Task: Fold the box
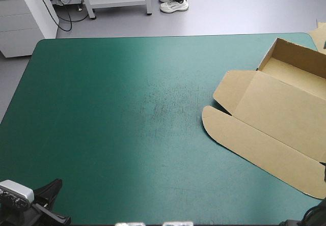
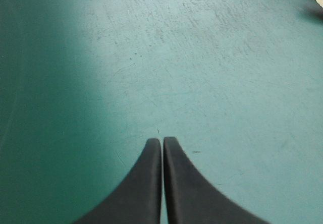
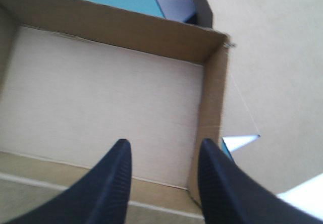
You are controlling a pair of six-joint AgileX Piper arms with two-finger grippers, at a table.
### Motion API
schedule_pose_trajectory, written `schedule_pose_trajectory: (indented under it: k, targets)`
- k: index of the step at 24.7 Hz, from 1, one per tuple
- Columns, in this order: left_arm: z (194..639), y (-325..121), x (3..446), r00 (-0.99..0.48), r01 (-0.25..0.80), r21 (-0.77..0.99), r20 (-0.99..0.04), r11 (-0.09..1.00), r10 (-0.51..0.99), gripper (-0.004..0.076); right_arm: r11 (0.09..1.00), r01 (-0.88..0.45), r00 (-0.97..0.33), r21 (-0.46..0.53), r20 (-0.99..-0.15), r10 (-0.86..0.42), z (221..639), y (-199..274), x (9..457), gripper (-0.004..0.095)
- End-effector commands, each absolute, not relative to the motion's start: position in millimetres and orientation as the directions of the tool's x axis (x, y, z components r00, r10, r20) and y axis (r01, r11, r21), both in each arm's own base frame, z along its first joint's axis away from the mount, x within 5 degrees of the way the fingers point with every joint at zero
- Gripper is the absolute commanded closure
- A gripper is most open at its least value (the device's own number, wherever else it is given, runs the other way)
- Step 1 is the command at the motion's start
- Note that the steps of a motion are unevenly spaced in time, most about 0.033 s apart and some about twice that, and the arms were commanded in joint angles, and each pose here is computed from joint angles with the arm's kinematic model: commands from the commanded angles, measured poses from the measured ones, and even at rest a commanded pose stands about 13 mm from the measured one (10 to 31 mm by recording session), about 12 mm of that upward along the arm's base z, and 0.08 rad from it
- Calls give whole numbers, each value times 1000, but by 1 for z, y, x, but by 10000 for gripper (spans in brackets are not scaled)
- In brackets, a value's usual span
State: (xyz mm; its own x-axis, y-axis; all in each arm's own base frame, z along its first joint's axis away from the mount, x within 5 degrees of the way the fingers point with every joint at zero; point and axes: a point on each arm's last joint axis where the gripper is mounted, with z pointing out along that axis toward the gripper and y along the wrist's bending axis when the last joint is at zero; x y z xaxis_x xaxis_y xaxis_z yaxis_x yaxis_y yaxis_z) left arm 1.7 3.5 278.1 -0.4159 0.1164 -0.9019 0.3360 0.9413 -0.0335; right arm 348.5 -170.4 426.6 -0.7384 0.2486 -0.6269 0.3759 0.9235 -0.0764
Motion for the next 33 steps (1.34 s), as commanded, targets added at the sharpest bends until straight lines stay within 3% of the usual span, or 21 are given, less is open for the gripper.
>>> schedule_pose_trajectory:
  k: [1, 3, 8, 14, 20, 23, 27, 33]
  targets:
    - [290, 2, 4, -350, 345, -41, -932, 938, 89, 732, 963, 242, -666, -117, -741, 77, 489, -109, 306, 816]
    - [290, 2, 4, -350, 345, -41, -932, 938, 89, 732, 979, 163, -647, -123, -762, 12, 501, -76, 288, 920]
    - [290, 2, 4, -350, 345, -41, -932, 938, 89, 732, 991, -17, -620, -134, -776, -115, 507, -19, 240, 920]
    - [290, 3, 4, -350, 344, -38, -933, 938, 90, 732, 979, -164, -547, -124, -814, -195, 481, 17, 191, 920]
    - [290, 2, 4, -348, 350, -34, -933, 936, 96, 732, 966, -248, -523, -70, -830, -194, 419, 26, 142, 920]
    - [290, 2, 4, -350, 352, -41, -932, 935, 91, 732, 968, -240, -497, -65, -849, -180, 355, 20, 104, 920]
    - [290, 2, 4, -350, 352, -41, -932, 935, 91, 732, 970, -234, -461, -68, -871, -172, 304, 15, 71, 920]
    - [290, 2, 4, -350, 354, -42, -932, 934, 91, 732, 971, -226, -363, -74, -919, -154, 289, 11, 46, 920]
